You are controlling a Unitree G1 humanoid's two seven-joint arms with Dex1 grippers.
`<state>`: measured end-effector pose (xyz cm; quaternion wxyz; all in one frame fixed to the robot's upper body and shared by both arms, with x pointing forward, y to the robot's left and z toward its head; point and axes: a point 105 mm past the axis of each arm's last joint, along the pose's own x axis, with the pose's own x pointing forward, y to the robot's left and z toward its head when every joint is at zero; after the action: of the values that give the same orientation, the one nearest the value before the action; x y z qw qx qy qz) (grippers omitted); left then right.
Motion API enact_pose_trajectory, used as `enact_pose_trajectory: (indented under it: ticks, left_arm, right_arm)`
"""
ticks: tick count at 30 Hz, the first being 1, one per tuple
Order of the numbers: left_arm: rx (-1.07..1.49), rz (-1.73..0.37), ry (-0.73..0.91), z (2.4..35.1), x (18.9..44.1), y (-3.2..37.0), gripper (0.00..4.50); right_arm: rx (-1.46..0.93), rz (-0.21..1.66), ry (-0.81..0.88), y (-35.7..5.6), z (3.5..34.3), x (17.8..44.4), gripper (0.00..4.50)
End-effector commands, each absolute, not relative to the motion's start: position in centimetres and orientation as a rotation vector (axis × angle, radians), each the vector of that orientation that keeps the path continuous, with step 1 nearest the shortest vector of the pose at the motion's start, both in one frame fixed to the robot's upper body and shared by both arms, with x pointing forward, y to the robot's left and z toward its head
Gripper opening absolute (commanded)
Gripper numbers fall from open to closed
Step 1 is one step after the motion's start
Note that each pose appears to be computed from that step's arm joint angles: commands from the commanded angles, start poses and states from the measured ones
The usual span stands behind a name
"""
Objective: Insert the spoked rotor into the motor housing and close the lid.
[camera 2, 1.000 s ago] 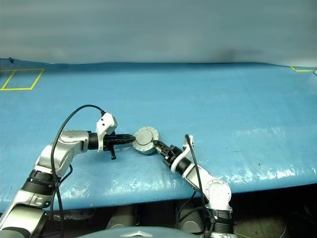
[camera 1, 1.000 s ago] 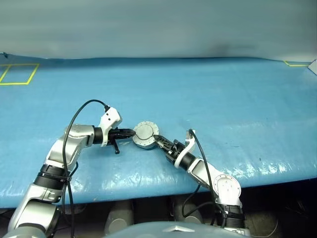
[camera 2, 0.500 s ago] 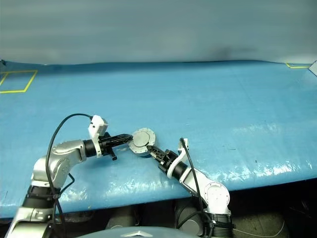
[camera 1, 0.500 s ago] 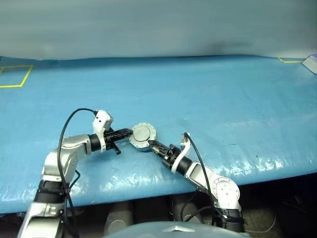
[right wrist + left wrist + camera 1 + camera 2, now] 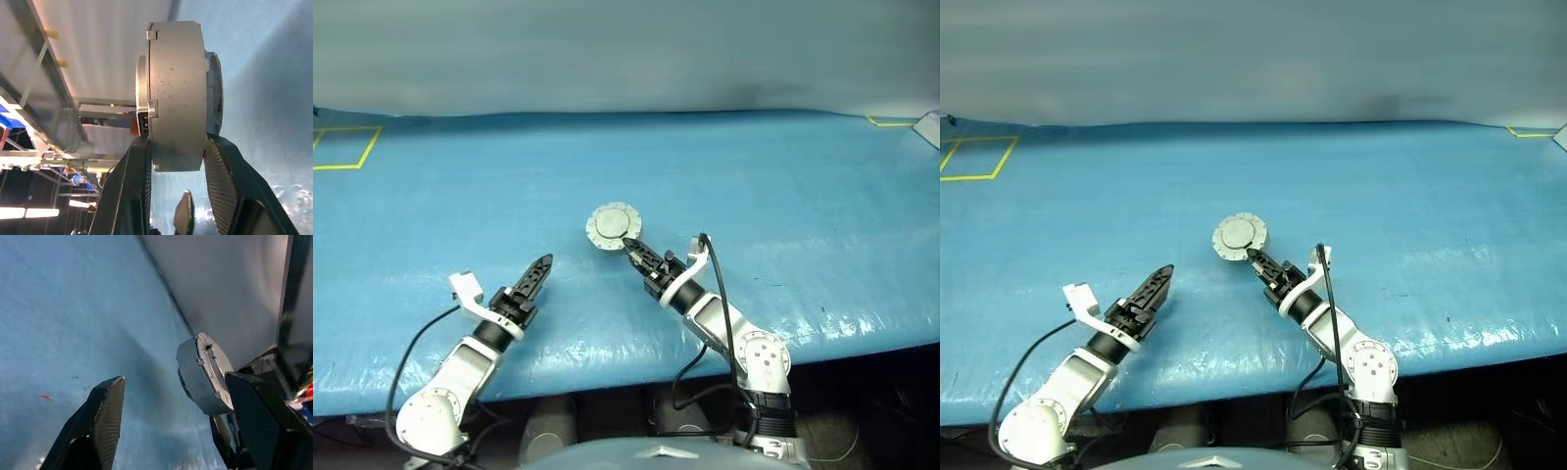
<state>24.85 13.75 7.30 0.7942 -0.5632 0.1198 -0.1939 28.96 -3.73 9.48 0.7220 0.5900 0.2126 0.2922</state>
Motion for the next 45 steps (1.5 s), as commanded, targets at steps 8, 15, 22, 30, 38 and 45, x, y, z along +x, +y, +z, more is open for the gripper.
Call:
enact_pose_trajectory:
  ticks: [8, 15, 22, 30, 38, 45]
  left_arm:
    - [-1.453, -0.534, 0.182, 8.9, 25.4, 11.0, 4.5]
    - [-1.488, -0.572, 0.168, 8.6, 26.2, 10.6, 4.5]
    - [-1.508, -0.668, 0.133, 9.3, 26.7, 10.1, 4.5]
    - [-1.513, -0.733, 0.153, 9.9, 25.0, 9.9, 4.5]
    - [-1.523, -0.689, 0.111, 10.0, 25.0, 10.7, 4.5]
    - [-1.536, -0.709, 0.098, 10.4, 26.3, 9.9, 4.5]
  right_arm:
    - [1.38, 0.873, 0.397, -0.5, 14.5, 27.2, 1.21]
    - [1.387, 0.929, 0.444, 0.5, 15.1, 25.3, 1.21]
    - [1.368, 0.952, 0.506, 0.9, 14.4, 24.0, 1.2]
    - [1.389, 0.891, 0.472, 0.1, 14.2, 25.0, 1.2]
    - [1.374, 0.919, 0.502, 0.5, 14.0, 24.5, 1.2]
    - [1.367, 0.934, 0.507, 0.6, 14.0, 24.2, 1.2]
